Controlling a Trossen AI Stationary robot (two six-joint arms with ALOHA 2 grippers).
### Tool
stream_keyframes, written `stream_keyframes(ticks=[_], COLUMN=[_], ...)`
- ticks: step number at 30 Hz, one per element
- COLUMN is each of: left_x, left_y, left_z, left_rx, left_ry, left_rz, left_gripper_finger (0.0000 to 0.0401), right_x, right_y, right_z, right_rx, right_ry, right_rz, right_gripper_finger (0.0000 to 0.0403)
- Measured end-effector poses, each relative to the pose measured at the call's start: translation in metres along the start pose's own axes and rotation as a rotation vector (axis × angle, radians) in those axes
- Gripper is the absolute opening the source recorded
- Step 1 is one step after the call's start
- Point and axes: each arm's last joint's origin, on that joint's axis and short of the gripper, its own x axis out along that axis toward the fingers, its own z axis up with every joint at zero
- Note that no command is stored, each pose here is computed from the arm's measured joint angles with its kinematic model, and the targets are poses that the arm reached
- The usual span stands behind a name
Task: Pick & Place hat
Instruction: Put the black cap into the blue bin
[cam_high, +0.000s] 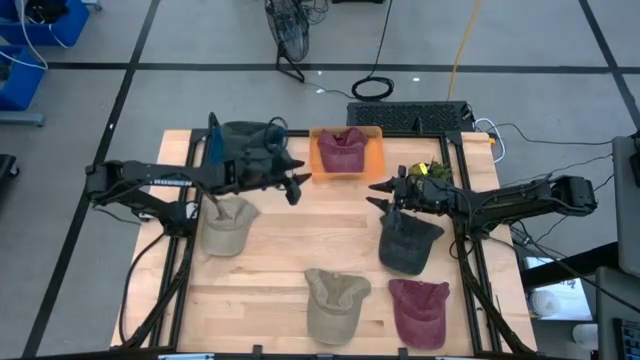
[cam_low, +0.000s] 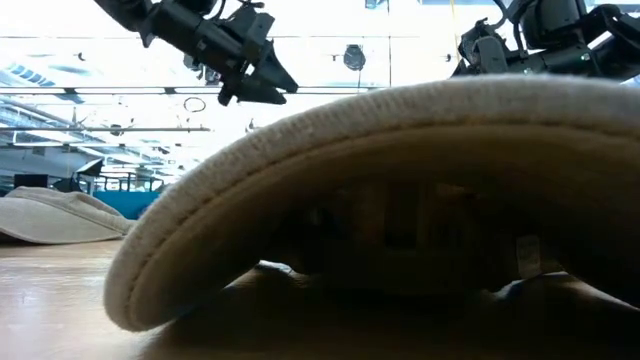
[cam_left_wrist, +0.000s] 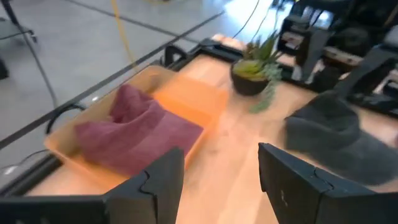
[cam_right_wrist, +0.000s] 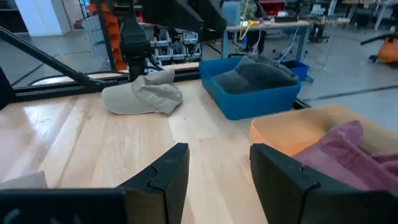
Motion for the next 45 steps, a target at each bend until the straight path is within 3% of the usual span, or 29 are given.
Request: stream_keyframes(ticks=[6, 15, 19, 27, 34, 45], left_x=[-0.002, -0.003, -0.004, -0.006, -0.008, -0.011], left_y=[-0.001, -0.006, -0.008, -0.008, -0.013, -0.023], left_z=[-0.010, -0.037, -0.038, -0.038, -0.038, -0.042], left_rx=[0.005, 0.058, 0.095, 0.098, 0.086, 0.081], left_ry=[-0.098, 0.012, 0.003, 0.010, 0.004, 0.031], left_rz=[-0.134, -0.250, -0.262, -0.262, -0.280, -0.316], left_gripper_finger=[0.0207, 0.0207, 0.0207, 0.0207, 0.0207, 0.0207], right_x=[0.004, 0.003, -0.003, -0.024, -0.052, -0.057], right_y=[0.002, 0.015, 0.025, 0.048, 0.050, 0.059], right_z=[0.002, 0.004, -0.001, 0.021, 0.002, -0.012], right_rx=[-0.021, 0.019, 0.051, 0.057, 0.103, 0.130], right_ry=[0.129, 0.281, 0.446, 0.725, 1.026, 1.015], right_rz=[-0.030, -0.059, -0.046, -0.070, -0.174, -0.172], right_gripper_finger=[0.0155, 0.0155, 0.0155, 0.0155, 0.0163, 0.0228])
